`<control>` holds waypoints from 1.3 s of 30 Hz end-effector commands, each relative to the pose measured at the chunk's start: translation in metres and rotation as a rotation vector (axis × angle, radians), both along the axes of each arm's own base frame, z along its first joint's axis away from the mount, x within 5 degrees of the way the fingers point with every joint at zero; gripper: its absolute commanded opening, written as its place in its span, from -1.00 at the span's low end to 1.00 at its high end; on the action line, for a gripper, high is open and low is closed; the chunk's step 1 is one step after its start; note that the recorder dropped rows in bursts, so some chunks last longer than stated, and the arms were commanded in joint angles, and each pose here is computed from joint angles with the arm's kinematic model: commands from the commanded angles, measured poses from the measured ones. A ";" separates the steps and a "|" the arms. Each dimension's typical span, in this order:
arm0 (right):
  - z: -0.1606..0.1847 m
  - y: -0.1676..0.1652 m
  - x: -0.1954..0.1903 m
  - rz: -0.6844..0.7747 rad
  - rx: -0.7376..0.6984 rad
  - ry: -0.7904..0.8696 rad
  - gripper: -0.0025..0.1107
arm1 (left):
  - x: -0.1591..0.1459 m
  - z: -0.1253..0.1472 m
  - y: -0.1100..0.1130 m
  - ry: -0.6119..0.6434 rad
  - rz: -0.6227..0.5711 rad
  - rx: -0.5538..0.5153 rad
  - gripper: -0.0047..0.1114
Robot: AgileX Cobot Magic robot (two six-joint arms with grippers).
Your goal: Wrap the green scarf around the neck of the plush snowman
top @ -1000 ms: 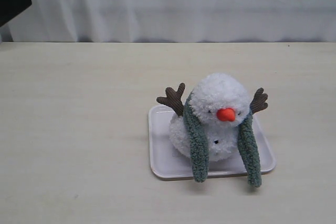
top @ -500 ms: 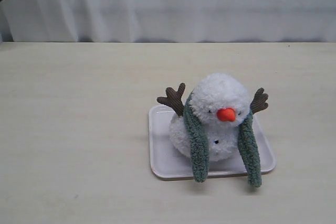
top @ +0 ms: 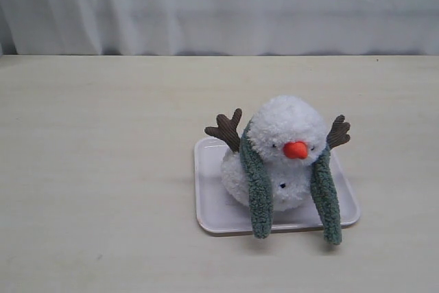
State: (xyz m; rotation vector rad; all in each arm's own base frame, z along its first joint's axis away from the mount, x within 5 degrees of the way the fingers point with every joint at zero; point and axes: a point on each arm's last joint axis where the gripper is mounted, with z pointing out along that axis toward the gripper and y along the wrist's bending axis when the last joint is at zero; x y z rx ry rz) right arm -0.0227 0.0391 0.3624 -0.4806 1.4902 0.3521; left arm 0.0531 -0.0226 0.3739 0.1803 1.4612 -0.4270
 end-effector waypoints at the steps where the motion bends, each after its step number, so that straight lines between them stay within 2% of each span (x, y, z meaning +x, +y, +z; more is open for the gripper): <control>1: -0.001 0.000 0.000 -0.001 0.009 -0.001 -0.89 | -0.017 -0.006 0.010 -0.034 0.108 -0.009 -0.92; 6: -0.001 0.000 0.000 -0.001 0.009 -0.001 -0.89 | -0.030 -0.035 0.019 -0.098 0.279 0.032 -0.92; 12: -0.001 0.000 0.000 -0.001 0.009 -0.001 -0.89 | -0.027 -0.066 0.022 -0.100 0.382 0.057 -0.92; 21: -0.001 0.000 0.000 -0.001 0.009 -0.001 -0.89 | -0.008 -0.109 0.023 -0.087 0.397 0.073 -0.92; 29: -0.001 0.000 0.000 -0.001 0.009 -0.001 -0.89 | 0.003 -0.152 0.023 -0.036 0.409 0.233 -0.92; 34: -0.001 0.000 0.000 -0.001 0.009 -0.001 -0.89 | 0.003 -0.157 0.022 -0.069 0.409 0.257 -0.92; 39: 0.000 0.000 0.000 -0.002 0.010 -0.002 -0.89 | 0.003 -0.159 0.022 -0.046 0.409 0.254 -0.92</control>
